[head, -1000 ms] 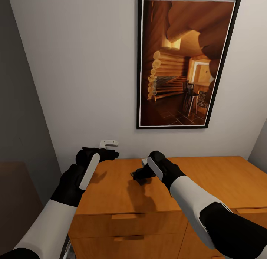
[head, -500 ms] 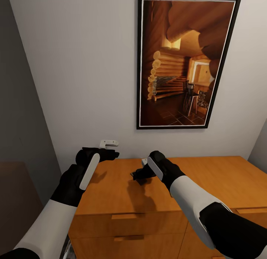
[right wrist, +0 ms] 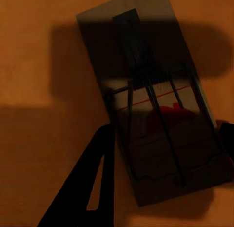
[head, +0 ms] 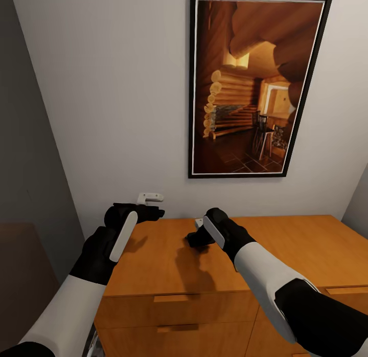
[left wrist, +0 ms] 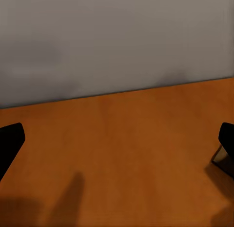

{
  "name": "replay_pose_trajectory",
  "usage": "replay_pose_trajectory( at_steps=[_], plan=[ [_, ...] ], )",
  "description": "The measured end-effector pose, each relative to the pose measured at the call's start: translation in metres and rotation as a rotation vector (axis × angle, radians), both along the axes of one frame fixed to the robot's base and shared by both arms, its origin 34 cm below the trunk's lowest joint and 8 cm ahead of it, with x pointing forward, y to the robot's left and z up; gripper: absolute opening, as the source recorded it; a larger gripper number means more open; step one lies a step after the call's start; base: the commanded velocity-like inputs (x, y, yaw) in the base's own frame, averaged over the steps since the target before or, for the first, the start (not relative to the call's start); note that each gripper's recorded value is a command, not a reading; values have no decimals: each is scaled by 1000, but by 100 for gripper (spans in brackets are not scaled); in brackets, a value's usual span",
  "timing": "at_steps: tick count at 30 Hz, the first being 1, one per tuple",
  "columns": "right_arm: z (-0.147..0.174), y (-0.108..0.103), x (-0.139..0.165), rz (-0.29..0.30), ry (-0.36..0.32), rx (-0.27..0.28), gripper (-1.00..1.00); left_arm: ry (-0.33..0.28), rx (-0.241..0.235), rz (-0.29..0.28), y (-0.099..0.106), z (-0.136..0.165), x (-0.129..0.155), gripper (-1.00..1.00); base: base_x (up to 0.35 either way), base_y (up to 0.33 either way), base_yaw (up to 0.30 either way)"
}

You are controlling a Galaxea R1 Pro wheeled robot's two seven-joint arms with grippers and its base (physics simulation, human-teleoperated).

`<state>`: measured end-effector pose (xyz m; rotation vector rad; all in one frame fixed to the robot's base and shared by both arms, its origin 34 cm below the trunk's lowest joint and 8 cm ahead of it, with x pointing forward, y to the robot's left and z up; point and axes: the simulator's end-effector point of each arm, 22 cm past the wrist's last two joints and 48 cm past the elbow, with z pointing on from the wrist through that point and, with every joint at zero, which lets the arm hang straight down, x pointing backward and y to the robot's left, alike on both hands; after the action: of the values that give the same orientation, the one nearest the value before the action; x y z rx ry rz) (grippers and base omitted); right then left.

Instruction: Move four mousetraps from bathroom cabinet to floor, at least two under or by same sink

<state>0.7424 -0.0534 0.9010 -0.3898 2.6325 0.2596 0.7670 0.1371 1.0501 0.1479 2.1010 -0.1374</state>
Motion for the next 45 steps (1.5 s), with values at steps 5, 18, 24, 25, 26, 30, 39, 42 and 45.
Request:
replay_pose_trajectory(
  at_steps=[5,18,24,25,26,30,39,42,45],
  plan=[
    [0,0,0,-1,1,0,-100,0,0,1,0,0,0,100,0,0,0],
    [9,0,5,4,-30,-10,-100,-2,5,3,0,1,0,100,0,0,0],
    [78,25,25,43,-198,59,-100,-3,6,3,0,1,0,100,0,0,0],
    [86,28,27,47,-216,66,-100,-3,6,3,0,1,0,100,0,0,0],
    [93,26,29,46,-234,68,-100,-3,6,3,0,1,0,100,0,0,0],
    [132,13,42,38,-326,82,-100,-3,6,3,0,1,0,100,0,0,0],
    [162,-18,58,-19,-381,111,-100,-2,3,1,0,1,0,100,0,0,0],
    [162,-26,60,-31,-383,111,-100,-2,3,1,0,1,0,100,0,0,0],
    [162,-36,63,-45,-384,105,-100,-2,3,0,-1,0,0,100,0,0,0]
  ],
)
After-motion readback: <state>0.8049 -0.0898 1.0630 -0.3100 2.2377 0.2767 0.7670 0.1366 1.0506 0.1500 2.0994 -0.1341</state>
